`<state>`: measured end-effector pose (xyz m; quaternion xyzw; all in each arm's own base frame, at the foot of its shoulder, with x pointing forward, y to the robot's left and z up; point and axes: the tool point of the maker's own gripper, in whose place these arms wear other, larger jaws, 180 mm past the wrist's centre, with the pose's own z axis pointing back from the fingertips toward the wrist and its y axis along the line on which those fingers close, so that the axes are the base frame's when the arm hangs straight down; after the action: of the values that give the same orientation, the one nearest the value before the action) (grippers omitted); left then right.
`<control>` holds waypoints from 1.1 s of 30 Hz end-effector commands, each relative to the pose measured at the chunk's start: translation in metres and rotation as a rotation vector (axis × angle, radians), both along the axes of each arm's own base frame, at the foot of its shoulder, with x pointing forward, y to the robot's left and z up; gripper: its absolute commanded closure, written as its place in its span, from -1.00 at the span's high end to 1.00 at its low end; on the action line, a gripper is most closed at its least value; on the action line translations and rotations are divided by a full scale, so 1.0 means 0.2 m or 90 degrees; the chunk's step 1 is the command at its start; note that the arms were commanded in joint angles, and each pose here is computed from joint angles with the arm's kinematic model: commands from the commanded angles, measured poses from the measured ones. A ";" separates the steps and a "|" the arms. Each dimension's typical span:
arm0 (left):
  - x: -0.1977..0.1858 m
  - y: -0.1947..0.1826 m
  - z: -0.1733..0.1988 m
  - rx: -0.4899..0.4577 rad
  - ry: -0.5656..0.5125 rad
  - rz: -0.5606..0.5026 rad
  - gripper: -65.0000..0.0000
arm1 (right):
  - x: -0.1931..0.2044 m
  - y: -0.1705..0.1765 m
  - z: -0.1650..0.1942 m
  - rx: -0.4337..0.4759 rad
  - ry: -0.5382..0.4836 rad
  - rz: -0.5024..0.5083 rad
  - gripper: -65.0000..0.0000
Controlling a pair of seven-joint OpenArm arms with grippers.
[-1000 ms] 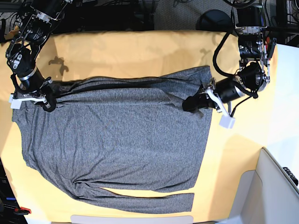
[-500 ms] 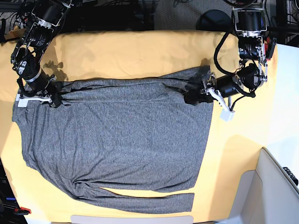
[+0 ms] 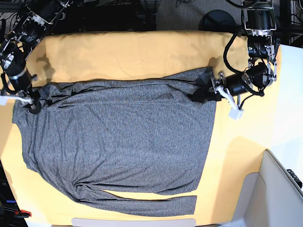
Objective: Fold the T-shirt properly
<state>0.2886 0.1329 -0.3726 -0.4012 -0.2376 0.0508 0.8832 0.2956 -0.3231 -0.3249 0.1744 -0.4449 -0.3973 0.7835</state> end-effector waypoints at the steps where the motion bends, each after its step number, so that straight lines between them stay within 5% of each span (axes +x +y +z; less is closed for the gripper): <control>1: 0.05 0.01 0.07 -0.006 -0.030 0.001 -0.23 | -0.01 -0.03 0.05 0.000 -0.026 -0.017 -0.15; 8: 0.02 0.01 0.05 -0.005 -0.020 -0.004 -0.23 | -0.18 -0.15 -0.06 0.061 0.006 -0.137 -0.15; 25: 0.02 0.03 0.05 0.002 -0.020 -0.004 -0.23 | -0.17 -0.20 -0.35 0.143 0.052 -0.212 -0.15; 33: 0.02 0.03 0.05 0.002 -0.022 -0.003 -0.23 | -0.12 -0.33 -0.26 0.089 0.022 -0.241 -0.15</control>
<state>0.2838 0.1365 -0.3759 -0.3965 -0.2313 0.0510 0.8870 0.2708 -0.3775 -0.3836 0.1552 -0.4203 -0.5705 0.6883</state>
